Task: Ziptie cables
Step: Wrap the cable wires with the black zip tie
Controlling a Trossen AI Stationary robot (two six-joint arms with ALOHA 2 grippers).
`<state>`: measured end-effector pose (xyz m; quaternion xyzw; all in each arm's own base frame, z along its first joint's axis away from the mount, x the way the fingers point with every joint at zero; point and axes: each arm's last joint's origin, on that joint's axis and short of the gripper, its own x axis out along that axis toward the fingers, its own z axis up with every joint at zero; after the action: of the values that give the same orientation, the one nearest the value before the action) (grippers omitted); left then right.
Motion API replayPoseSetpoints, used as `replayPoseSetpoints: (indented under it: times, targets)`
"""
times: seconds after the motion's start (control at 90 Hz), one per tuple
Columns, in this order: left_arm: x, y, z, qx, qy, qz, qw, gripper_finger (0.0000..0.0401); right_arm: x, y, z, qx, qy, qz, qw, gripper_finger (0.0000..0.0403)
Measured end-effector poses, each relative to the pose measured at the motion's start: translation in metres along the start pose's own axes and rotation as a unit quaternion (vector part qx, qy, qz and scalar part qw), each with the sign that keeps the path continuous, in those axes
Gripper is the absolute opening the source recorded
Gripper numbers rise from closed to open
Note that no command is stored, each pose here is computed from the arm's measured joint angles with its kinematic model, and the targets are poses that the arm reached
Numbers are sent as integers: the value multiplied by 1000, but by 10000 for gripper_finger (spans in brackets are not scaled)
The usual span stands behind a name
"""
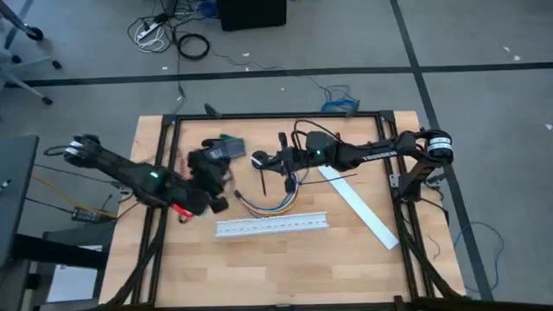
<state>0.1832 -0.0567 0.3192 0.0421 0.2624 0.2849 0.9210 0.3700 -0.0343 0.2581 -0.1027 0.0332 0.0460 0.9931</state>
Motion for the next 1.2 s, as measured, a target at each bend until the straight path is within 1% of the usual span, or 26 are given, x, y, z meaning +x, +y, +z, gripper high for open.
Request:
replayPoseSetpoints:
  times: [0.122,0.222,0.333,0.444,0.511,0.622,0.711,0.767,0.833,0.911,0.989,1.1,1.156,1.2]
  targets:
    - [-17,31,-14,-41,-31,-7,999,127,3,15,1,-21,11,-7,1000,0]
    - [-20,44,-31,-70,-73,-20,995,127,4,22,3,-28,13,-11,999,0]
    - [-16,46,-49,-73,-146,-53,985,126,4,21,3,-28,13,-14,999,0]
    - [-9,45,-65,-69,-231,-83,967,126,3,14,2,-23,12,-25,999,0]
    - [-3,46,-74,-84,-272,-81,955,126,2,10,2,-18,6,-32,999,0]
    - [11,48,-90,-93,-312,-71,943,126,2,5,5,-14,-12,-42,999,0]
    - [22,50,-99,-98,-338,-83,932,126,7,3,1,-3,-31,-47,998,0]
    - [25,53,-100,-104,-354,-93,925,126,12,3,-7,7,-34,-46,998,0]
    - [29,58,-98,-122,-364,-87,919,126,20,2,-17,16,-37,-49,998,0]
    - [36,61,-98,-128,-358,-84,921,126,30,-1,-26,32,-31,-50,998,0]
    - [44,62,-99,-134,-340,-95,926,126,39,-5,-28,35,-33,-54,997,0]
    - [56,58,-103,-123,-304,-103,939,126,46,-11,-26,35,-40,-56,997,0]
    - [62,56,-106,-134,-284,-104,944,126,47,-14,-23,34,-47,-50,997,0]
    - [66,56,-106,-150,-277,-104,943,126,47,-17,-20,33,-53,-46,997,0]
